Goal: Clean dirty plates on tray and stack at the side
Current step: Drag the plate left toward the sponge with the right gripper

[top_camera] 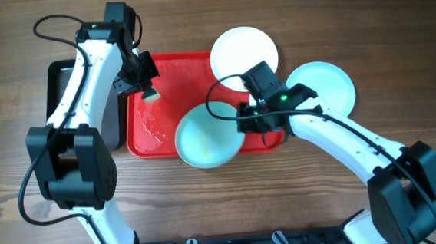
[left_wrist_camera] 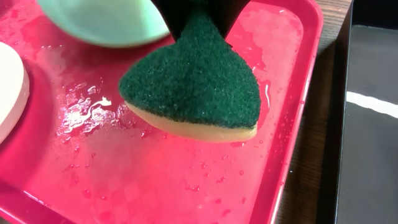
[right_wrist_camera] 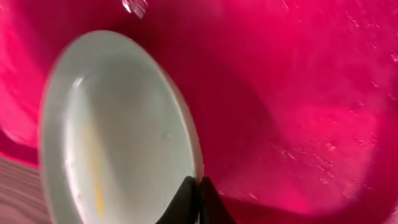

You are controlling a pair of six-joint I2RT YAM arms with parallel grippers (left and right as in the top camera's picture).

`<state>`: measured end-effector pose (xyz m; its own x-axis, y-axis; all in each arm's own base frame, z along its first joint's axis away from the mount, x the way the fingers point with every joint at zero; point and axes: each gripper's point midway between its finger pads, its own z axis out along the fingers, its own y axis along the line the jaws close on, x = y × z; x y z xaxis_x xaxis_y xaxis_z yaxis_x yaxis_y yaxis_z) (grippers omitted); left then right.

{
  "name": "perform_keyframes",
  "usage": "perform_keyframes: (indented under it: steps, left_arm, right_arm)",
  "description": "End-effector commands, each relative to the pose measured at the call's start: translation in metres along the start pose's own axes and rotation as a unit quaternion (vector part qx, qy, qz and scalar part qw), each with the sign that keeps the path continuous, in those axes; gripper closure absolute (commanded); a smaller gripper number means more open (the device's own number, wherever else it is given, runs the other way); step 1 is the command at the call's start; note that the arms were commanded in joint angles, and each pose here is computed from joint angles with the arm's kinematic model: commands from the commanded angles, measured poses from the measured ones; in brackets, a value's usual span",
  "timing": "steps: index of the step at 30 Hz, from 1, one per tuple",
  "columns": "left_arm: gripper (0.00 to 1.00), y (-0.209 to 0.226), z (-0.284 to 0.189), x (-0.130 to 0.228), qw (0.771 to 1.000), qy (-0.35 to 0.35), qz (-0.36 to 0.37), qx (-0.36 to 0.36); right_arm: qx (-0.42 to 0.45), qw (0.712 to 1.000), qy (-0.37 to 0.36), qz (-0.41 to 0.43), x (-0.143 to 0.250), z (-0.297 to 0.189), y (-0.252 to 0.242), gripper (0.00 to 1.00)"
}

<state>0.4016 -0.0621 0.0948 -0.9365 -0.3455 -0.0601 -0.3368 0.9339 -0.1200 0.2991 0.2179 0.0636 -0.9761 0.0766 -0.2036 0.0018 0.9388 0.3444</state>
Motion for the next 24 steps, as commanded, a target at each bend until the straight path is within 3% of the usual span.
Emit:
perform_keyframes:
  steps: [1,12,24]
  left_arm:
    - [0.96,-0.002,-0.007,-0.002,1.0,-0.009,0.006,0.003]
    - [0.96,-0.002,-0.007,-0.003,1.0,-0.009,0.006,0.004]
    - [0.96,-0.003,-0.007,-0.003,1.0,-0.011,0.006,0.005]
  right_arm:
    - [0.012,0.997,-0.047,0.06,-0.018,0.011,0.011,0.96]
    - [-0.018,0.997,-0.063,0.049,-0.019,0.059,0.042,0.96]
    - [-0.021,0.997,-0.062,0.031,-0.029,0.064,0.038,0.89]
